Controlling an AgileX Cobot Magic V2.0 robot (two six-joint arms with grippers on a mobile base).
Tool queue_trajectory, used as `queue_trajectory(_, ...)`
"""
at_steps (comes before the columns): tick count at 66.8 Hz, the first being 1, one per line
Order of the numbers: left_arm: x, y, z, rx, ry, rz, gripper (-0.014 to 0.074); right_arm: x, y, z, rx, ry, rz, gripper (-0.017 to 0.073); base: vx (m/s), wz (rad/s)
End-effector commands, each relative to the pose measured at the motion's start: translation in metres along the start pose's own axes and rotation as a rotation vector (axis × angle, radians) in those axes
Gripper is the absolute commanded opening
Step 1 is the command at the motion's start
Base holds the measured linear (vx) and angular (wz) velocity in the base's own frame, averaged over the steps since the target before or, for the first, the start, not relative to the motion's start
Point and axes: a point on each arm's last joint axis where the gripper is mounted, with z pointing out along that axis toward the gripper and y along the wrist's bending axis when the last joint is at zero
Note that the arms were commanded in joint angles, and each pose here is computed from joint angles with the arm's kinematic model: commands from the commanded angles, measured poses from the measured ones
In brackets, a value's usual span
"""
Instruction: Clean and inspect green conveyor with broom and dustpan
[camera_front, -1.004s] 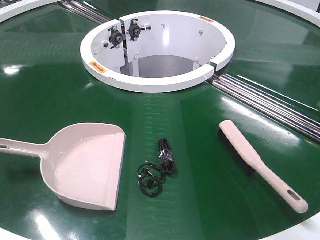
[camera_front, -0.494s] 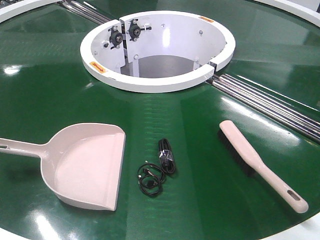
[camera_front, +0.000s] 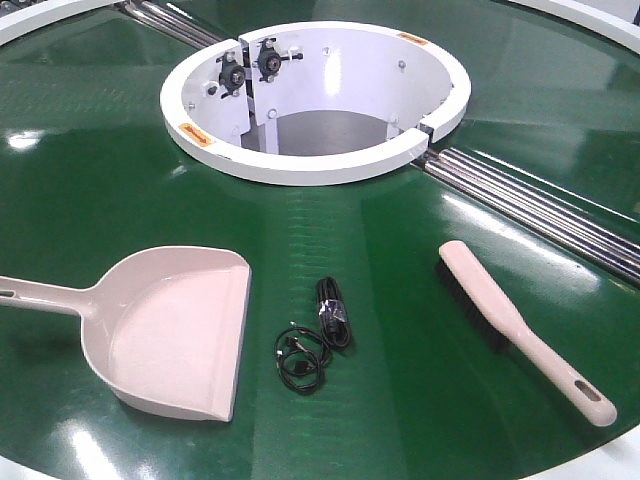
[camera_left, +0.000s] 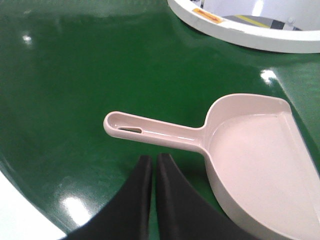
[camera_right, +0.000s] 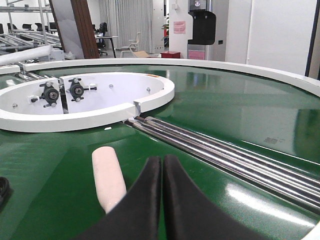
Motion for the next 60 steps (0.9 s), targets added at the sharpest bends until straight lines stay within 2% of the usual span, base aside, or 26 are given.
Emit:
queue_trajectory(1, -0.016, 0.000, -0.001, 0.005, -0.080, 0.001, 0.0000, -0.006, 0.001, -0.001, -0.008, -0.082, -0.013, -0.0008, 0.00, 0.00)
queue_trajectory(6, -0.016, 0.000, 0.000, 0.004, -0.068, 0.005, 0.0023, -0.006, 0.001, -0.001, -0.008, -0.082, -0.013, -0.0008, 0.00, 0.00)
queue_trajectory(13, -0.015, 0.000, 0.001, 0.004, -0.056, 0.035, 0.0114, -0.006, 0.001, -0.001, -0.008, -0.082, -0.013, -0.0008, 0.00, 0.00)
queue_trajectory(20, -0.015, 0.000, 0.001, 0.003, -0.055, 0.057, 0.0272, -0.006, 0.001, -0.001, -0.008, -0.082, -0.013, -0.0008, 0.00, 0.00)
queue_trajectory(32, -0.016, 0.000, 0.001, 0.004, -0.068, 0.056, 0.0522, -0.006, 0.001, -0.001, -0.008, -0.082, -0.013, -0.0008, 0.00, 0.00)
queue_trajectory(38, -0.016, -0.001, 0.001, 0.009, -0.066, 0.041, 0.0573, -0.006, 0.001, -0.001, -0.008, -0.082, -0.013, -0.0008, 0.00, 0.00)
queue_trajectory(48, -0.018, -0.003, 0.000, 0.030, -0.076, 0.001, 0.0578, -0.006, 0.001, -0.001, -0.008, -0.082, -0.013, -0.0008, 0.00, 0.00)
queue_trajectory(50, -0.019, -0.002, -0.001, 0.027, -0.070, 0.032, 0.0577, -0.006, 0.001, -0.001, -0.008, -0.082, -0.013, -0.0008, 0.00, 0.00)
queue_trajectory(56, -0.034, -0.001, -0.002, 0.015, -0.009, 0.204, 0.0577, -0.006, 0.001, -0.001, -0.008, -0.082, -0.013, -0.0008, 0.00, 0.00)
queue_trajectory(60, -0.047, 0.000, -0.001, 0.018, 0.037, 0.296, 0.0577, -0.006, 0.001, -0.001, -0.008, -0.082, -0.013, -0.0008, 0.00, 0.00)
